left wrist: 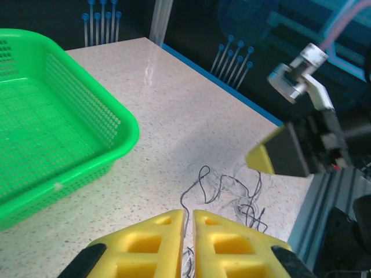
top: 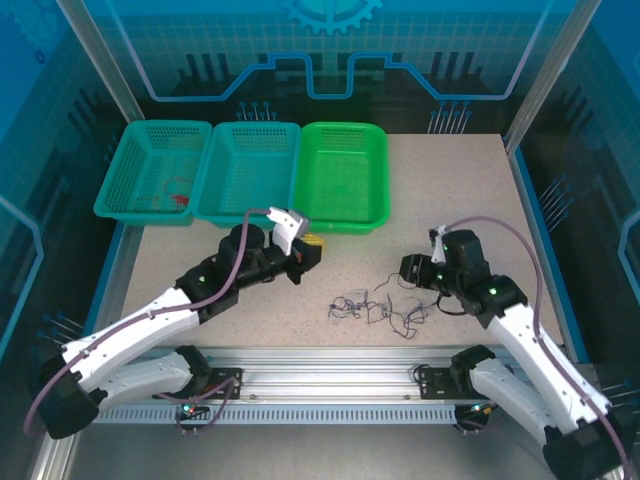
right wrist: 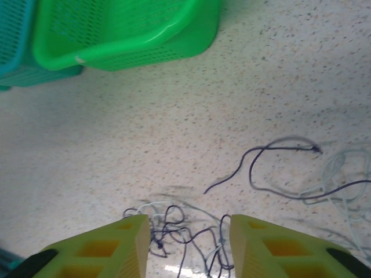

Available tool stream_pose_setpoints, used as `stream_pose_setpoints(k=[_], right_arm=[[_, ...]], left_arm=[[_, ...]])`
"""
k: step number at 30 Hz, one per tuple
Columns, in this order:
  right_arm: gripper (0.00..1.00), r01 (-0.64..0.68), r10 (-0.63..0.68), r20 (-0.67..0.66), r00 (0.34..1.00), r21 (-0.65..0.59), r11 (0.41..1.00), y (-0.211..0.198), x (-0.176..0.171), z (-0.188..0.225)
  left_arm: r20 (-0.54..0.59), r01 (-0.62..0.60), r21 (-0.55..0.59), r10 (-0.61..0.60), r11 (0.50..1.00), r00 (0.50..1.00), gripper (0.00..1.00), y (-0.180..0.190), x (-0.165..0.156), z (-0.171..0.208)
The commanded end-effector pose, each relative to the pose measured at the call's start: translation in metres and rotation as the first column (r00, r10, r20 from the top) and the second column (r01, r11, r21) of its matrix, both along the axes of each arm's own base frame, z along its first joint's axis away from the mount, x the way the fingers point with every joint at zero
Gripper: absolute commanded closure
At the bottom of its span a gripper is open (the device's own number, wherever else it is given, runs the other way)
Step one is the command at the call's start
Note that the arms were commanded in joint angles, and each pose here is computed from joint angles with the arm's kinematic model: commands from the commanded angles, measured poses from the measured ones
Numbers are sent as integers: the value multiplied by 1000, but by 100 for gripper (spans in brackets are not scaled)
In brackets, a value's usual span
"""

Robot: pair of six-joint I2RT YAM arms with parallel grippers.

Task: Untangle the cables

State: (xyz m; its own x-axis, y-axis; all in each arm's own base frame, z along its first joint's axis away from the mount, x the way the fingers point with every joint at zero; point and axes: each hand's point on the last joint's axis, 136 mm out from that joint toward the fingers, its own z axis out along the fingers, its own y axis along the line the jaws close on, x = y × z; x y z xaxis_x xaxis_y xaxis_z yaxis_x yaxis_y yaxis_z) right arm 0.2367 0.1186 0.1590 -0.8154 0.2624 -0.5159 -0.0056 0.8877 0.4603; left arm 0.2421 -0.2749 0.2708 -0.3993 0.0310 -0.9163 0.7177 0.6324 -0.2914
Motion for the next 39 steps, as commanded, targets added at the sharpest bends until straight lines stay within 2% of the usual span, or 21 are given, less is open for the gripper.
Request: stream_pose_setpoints(k=[1, 3, 8, 11, 12, 13, 14, 15, 17, 21, 25, 29, 34, 39], right_arm=[[56, 26, -42, -102, 994, -155, 988, -7, 10, -24], [54, 15, -46, -163, 986, -191, 981, 0, 22, -37], [50, 58, -155, -266, 952, -337, 940, -7, 41, -84], [51, 44, -158, -298, 941, -357, 933, -4, 45, -103], [54, 26, -132, -301, 945, -333, 943, 2, 48, -106], [64, 8, -109, -305, 946, -313, 950, 8, 50, -108], [79, 0, -97, -308, 946, -300, 954, 11, 50, -108], [98, -18, -72, -307, 949, -280, 960, 15, 50, -106], [100, -50, -18, -279, 960, -234, 971, 25, 47, -90], [100, -136, 132, -67, 989, -64, 989, 56, 38, -13], [100, -174, 166, 79, 983, 107, 979, 68, 23, 60], [100, -226, 209, 104, 972, 203, 953, 79, 9, 91], [100, -258, 225, 135, 965, 320, 912, 95, 0, 115], [100, -293, 243, 176, 954, 371, 881, 107, -8, 139]], left_arm=[[40, 60, -12, -59, 998, 997, 81, -11, -8, 2], [38, 69, -1, -69, 998, 997, 76, -13, -11, -1], [18, 65, 21, -66, 998, 998, 68, -8, -16, -9], [5, 57, 30, -57, 998, 998, 66, -3, -21, -14], [1, 56, 31, -56, 998, 998, 65, -1, -22, -17], [2, 56, 31, -57, 998, 998, 63, 0, -23, -18], [1, 57, 31, -57, 998, 998, 62, 1, -24, -19], [-2, 61, 31, -61, 998, 998, 59, 1, -25, -20], [-6, 68, 34, -67, 997, 998, 55, 1, -27, -23], [-26, 98, 4, -98, 995, 995, 53, -7, -29, -27], [-37, 133, -44, -134, 990, 990, 52, -23, -25, -28], [-31, 205, -79, -208, 976, 978, 47, -50, -23, -27], [-10, 302, -97, -304, 949, 953, 31, -96, -29, -36], [-16, 230, -78, -232, 970, 973, 25, -124, -5, -59]])
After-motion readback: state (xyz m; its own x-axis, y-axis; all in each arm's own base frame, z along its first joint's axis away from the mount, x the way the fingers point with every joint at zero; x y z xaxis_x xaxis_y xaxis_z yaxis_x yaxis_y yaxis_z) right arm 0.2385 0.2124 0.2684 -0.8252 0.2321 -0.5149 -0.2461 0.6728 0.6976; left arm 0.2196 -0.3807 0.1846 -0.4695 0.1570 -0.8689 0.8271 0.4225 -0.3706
